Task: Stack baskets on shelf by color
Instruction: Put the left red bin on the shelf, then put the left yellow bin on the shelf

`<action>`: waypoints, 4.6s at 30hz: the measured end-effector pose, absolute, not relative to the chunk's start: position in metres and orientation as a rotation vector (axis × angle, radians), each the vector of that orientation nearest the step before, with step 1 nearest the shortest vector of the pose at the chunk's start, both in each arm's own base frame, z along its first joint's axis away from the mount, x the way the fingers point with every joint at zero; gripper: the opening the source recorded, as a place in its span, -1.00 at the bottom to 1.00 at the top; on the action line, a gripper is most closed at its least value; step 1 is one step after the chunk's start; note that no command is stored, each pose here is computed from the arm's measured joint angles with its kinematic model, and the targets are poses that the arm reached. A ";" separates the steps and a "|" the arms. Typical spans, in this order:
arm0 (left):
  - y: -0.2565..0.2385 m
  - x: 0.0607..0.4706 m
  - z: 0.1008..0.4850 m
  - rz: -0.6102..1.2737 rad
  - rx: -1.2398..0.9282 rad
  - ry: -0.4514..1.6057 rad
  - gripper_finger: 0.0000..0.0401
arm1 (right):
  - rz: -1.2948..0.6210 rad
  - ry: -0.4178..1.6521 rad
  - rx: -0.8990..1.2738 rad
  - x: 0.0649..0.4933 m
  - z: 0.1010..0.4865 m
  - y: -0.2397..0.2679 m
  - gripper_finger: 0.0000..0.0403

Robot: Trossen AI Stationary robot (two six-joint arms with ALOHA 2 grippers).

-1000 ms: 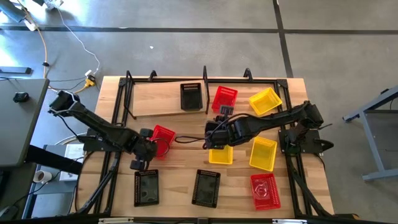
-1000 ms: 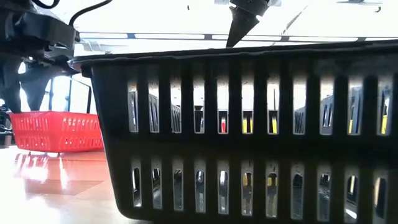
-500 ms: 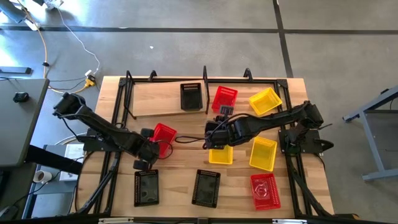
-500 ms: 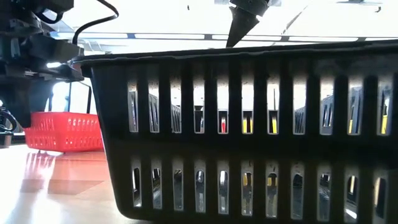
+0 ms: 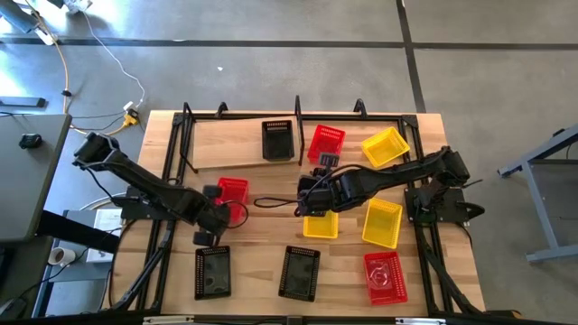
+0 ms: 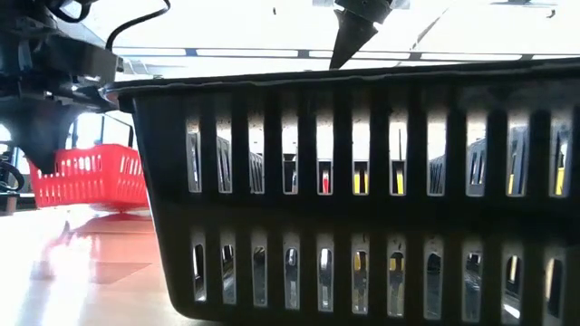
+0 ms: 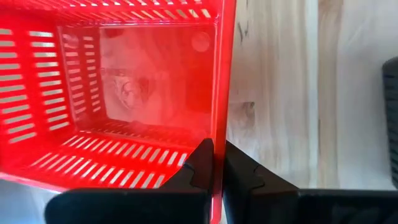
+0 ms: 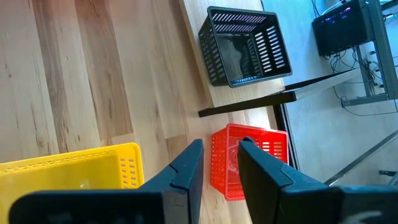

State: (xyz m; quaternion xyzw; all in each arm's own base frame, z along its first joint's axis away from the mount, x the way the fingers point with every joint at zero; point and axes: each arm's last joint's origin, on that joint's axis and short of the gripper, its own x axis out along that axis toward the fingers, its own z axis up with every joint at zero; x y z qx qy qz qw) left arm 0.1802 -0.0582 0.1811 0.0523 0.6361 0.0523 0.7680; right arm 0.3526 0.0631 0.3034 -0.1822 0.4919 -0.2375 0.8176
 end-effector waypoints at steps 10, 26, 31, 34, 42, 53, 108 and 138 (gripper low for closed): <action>-0.052 0.165 0.205 0.091 0.096 1.261 -0.99 | -0.508 1.043 -0.384 0.353 0.304 0.063 -0.57; -0.034 0.134 0.254 0.287 0.128 1.091 -0.99 | -0.534 1.027 -0.400 0.354 0.304 0.062 -0.57; -0.023 0.133 0.275 0.369 0.198 1.076 -0.99 | -0.535 1.022 -0.397 0.354 0.304 0.063 -0.57; -0.014 0.133 0.286 0.409 0.235 1.079 -0.99 | -0.534 1.021 -0.396 0.354 0.304 0.063 -0.57; 0.012 0.129 0.297 0.438 0.317 1.190 -0.99 | -0.533 1.022 -0.396 0.354 0.304 0.063 -0.57; 0.038 0.140 0.277 0.486 0.202 1.384 -0.99 | -0.528 1.024 -0.403 0.354 0.304 0.063 -0.57; 0.103 0.160 0.205 0.506 0.087 1.819 -0.85 | -0.524 1.026 -0.401 0.354 0.304 0.063 -0.57; 0.097 0.152 0.220 0.531 0.069 1.718 -0.62 | -0.528 1.024 -0.394 0.354 0.304 0.063 -0.57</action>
